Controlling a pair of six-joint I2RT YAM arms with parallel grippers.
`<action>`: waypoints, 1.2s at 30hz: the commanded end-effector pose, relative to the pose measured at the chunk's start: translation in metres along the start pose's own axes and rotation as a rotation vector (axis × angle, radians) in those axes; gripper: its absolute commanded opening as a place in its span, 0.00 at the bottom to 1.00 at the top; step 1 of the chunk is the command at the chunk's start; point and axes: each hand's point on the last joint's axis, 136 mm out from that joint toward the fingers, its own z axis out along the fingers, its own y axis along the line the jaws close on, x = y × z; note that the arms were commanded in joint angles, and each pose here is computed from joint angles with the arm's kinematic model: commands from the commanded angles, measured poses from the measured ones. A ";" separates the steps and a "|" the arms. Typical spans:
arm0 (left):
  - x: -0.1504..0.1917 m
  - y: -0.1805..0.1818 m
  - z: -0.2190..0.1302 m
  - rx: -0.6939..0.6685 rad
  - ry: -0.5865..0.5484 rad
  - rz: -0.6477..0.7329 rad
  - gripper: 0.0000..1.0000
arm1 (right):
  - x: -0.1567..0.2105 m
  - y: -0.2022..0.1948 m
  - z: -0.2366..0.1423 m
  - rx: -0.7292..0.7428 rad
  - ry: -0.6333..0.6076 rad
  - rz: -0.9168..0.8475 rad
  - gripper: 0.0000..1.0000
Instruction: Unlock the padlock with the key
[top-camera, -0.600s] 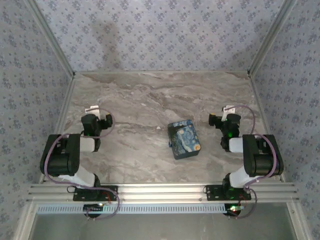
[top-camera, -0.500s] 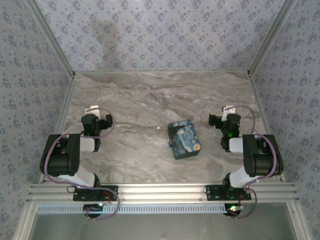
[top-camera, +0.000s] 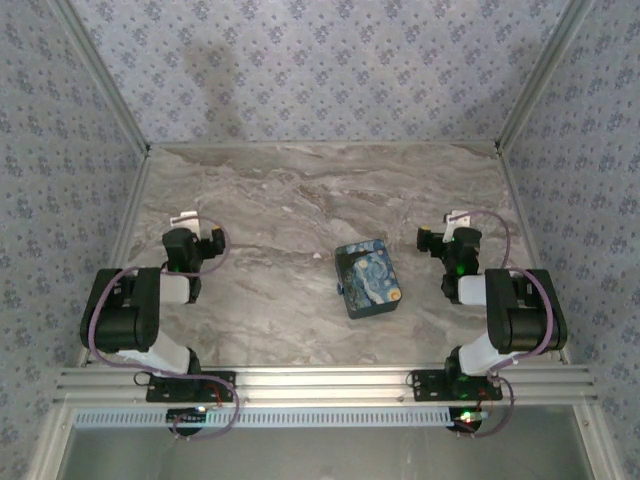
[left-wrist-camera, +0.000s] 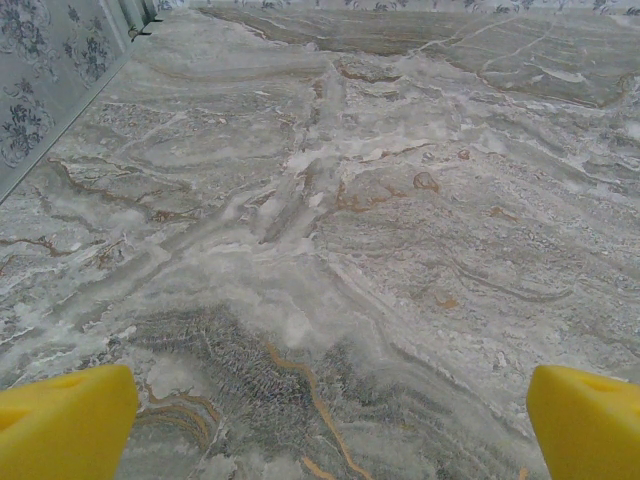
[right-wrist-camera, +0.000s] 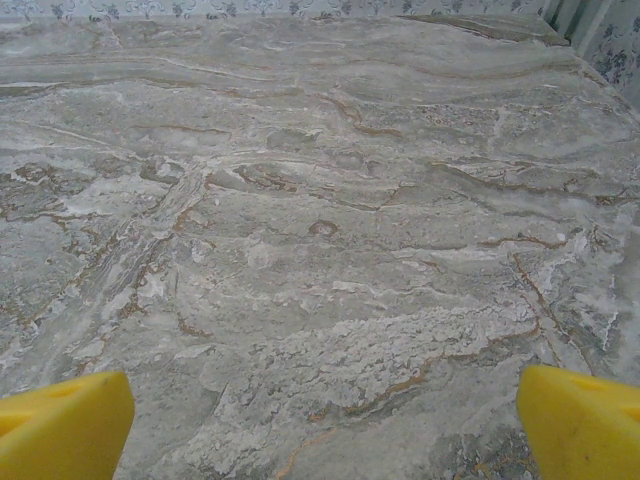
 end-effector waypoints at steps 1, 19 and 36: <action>-0.014 -0.002 0.002 0.011 -0.028 0.009 1.00 | -0.007 -0.001 0.002 -0.004 -0.007 -0.006 1.00; -0.084 0.009 -0.035 -0.068 0.002 -0.034 1.00 | -0.078 0.003 -0.042 -0.052 -0.032 0.103 1.00; -0.102 -0.059 -0.129 0.319 0.169 -0.414 0.97 | -0.070 0.010 -0.117 -0.119 0.225 0.727 1.00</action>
